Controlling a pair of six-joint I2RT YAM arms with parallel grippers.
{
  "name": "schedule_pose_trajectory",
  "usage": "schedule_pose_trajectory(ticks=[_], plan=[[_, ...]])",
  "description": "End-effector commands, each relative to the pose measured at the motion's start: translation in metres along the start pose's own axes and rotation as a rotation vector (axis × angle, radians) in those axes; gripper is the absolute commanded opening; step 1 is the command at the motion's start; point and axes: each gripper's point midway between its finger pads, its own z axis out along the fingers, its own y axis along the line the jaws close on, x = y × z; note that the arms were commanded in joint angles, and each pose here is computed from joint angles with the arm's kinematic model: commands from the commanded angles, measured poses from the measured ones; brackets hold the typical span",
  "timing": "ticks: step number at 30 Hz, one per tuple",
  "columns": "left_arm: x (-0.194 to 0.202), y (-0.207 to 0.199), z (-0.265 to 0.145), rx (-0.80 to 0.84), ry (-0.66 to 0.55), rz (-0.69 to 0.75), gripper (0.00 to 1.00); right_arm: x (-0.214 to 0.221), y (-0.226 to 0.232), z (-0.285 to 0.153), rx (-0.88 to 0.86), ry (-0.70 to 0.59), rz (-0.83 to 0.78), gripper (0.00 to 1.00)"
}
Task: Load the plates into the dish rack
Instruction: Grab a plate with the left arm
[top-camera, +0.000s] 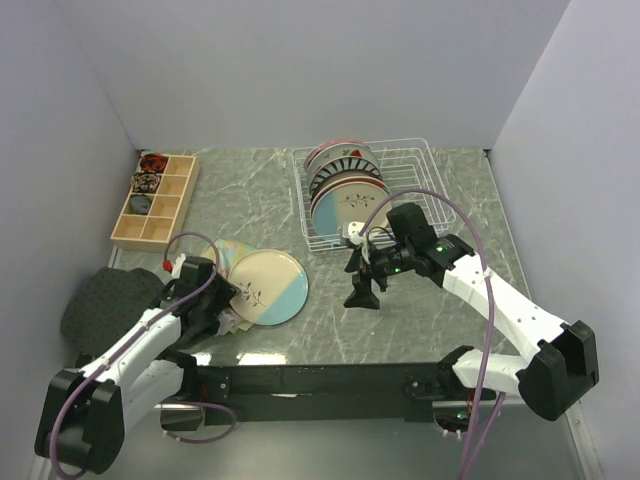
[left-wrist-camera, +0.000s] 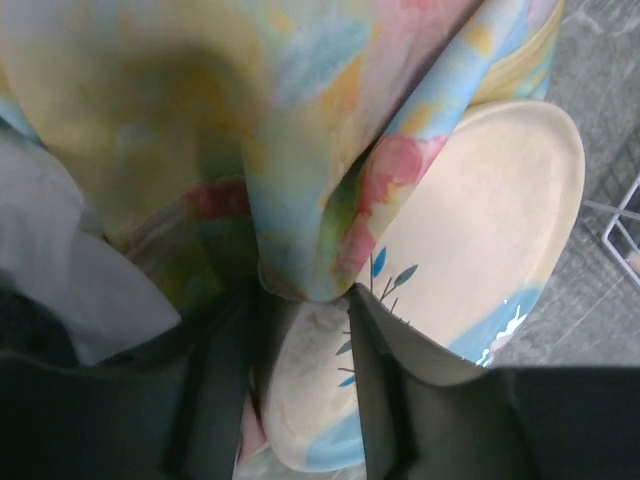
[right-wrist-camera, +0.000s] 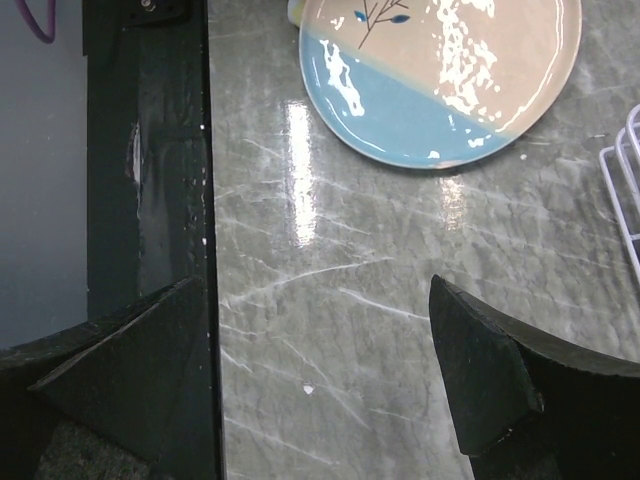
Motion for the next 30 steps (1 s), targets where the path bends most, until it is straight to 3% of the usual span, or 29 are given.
schedule_pose_trajectory(ticks=[1,7,11,14,25,30], plan=[[0.000,-0.011,0.007,0.071,0.004,0.020,0.36,-0.003,-0.001,-0.002,-0.004,-0.007,-0.007,1.00],[-0.009,-0.030,-0.009,0.151,-0.026,0.083,0.18,-0.003,-0.001,-0.002,-0.006,-0.007,-0.006,1.00],[-0.024,-0.051,-0.035,0.246,-0.092,0.113,0.14,-0.003,-0.001,-0.001,-0.010,-0.004,-0.002,1.00],[-0.031,-0.062,-0.050,0.304,-0.129,0.147,0.01,-0.002,-0.002,-0.001,-0.009,-0.003,-0.001,1.00],[-0.020,-0.107,-0.083,0.556,-0.070,0.208,0.01,0.003,-0.002,0.001,-0.017,0.014,0.012,1.00],[-0.019,-0.117,-0.095,0.573,-0.030,0.177,0.01,0.009,0.000,0.006,-0.052,0.038,0.036,1.00]])
